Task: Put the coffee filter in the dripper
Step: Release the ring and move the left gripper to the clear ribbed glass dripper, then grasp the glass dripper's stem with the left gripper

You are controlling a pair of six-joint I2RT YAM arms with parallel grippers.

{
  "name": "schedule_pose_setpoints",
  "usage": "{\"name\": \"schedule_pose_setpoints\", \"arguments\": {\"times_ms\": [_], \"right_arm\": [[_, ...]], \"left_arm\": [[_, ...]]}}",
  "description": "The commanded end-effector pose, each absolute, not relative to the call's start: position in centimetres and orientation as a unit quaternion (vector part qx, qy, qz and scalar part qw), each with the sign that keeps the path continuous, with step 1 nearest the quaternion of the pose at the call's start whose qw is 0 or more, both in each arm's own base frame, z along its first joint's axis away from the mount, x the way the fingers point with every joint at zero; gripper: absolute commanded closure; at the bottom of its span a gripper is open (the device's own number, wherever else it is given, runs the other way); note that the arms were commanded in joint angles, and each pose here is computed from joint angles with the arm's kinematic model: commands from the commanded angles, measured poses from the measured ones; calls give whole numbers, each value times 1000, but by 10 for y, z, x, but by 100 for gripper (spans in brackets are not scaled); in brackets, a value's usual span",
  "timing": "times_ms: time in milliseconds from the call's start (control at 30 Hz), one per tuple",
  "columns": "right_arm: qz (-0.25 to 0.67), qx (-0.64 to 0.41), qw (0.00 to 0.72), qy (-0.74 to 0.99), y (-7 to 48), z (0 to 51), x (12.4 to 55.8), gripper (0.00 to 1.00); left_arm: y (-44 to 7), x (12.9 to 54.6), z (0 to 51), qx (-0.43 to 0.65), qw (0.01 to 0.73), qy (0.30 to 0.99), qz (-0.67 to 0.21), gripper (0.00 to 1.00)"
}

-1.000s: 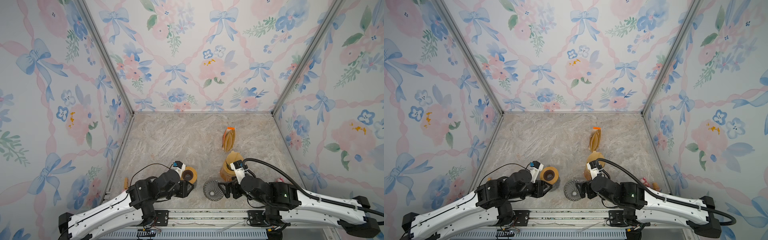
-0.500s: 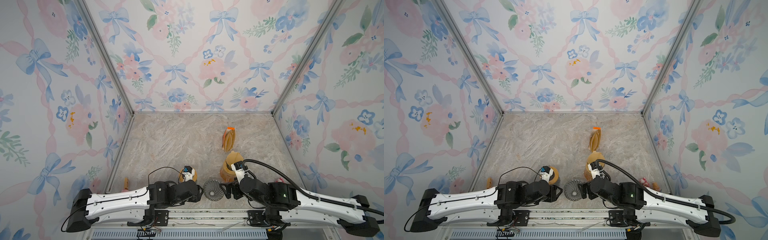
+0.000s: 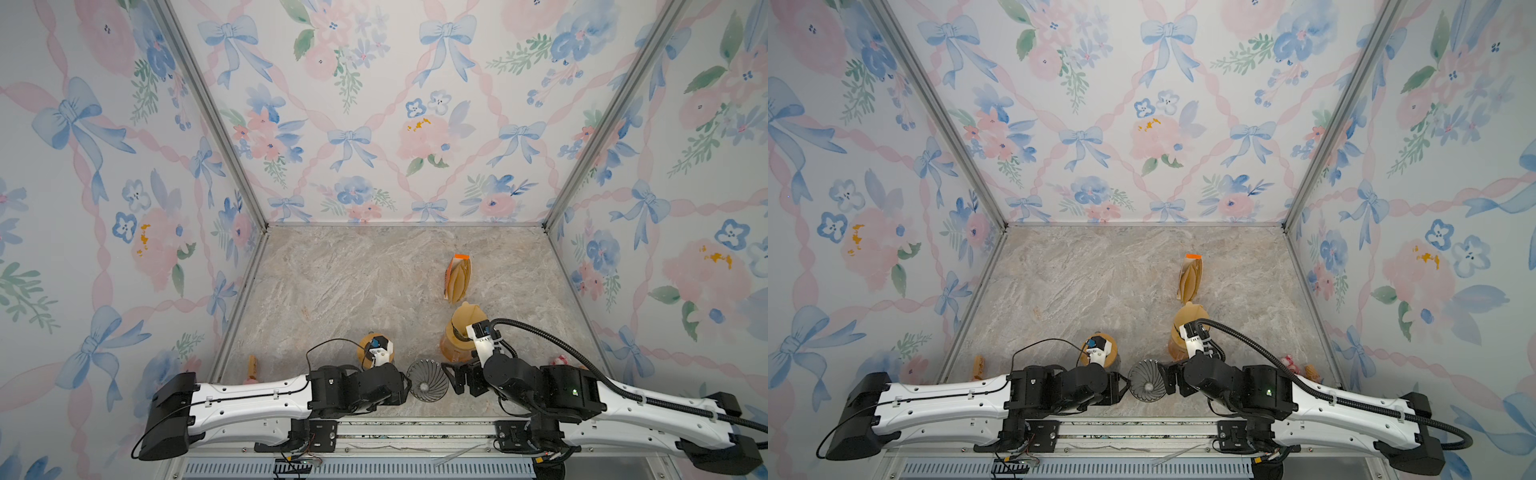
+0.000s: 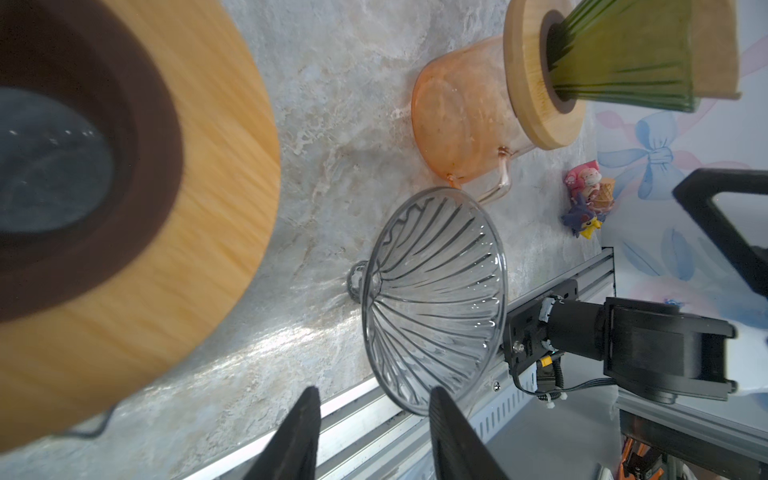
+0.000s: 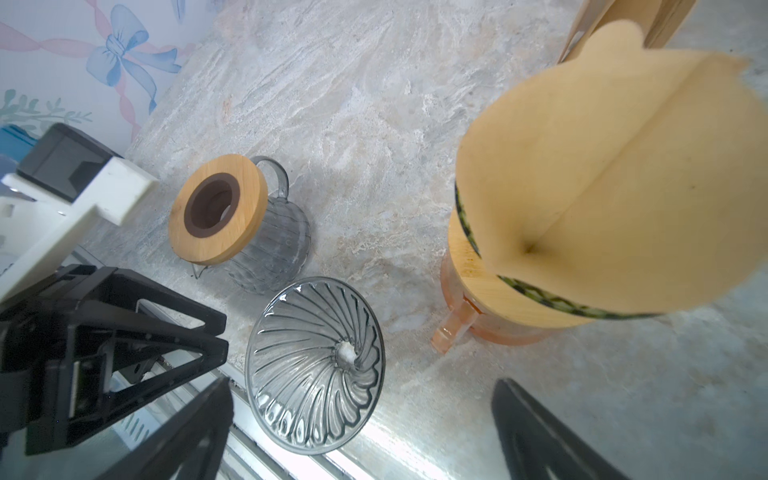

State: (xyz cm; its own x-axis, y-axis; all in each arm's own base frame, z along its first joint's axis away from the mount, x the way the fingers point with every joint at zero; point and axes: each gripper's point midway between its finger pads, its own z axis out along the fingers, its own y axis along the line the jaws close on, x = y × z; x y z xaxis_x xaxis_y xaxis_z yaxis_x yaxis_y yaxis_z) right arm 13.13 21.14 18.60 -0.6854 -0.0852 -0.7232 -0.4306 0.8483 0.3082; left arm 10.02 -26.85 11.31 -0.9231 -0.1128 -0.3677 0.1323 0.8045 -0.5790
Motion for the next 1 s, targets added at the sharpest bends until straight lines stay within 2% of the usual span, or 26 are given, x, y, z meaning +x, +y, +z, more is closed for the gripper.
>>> {"name": "schedule_pose_setpoints", "arguments": {"times_ms": [0,300,967], "right_arm": [[239,-143,394,876,211,201,136,1],[251,-135,391,875,207,195,134,1],[261,-143,379,876,213,208,132,2]], "left_arm": [[-267,100,102,-7,183,934,-307,55],[-284,101,97,-17,164,919,-359,49],[-290,110,99,-19,151,925,-349,54]]}}
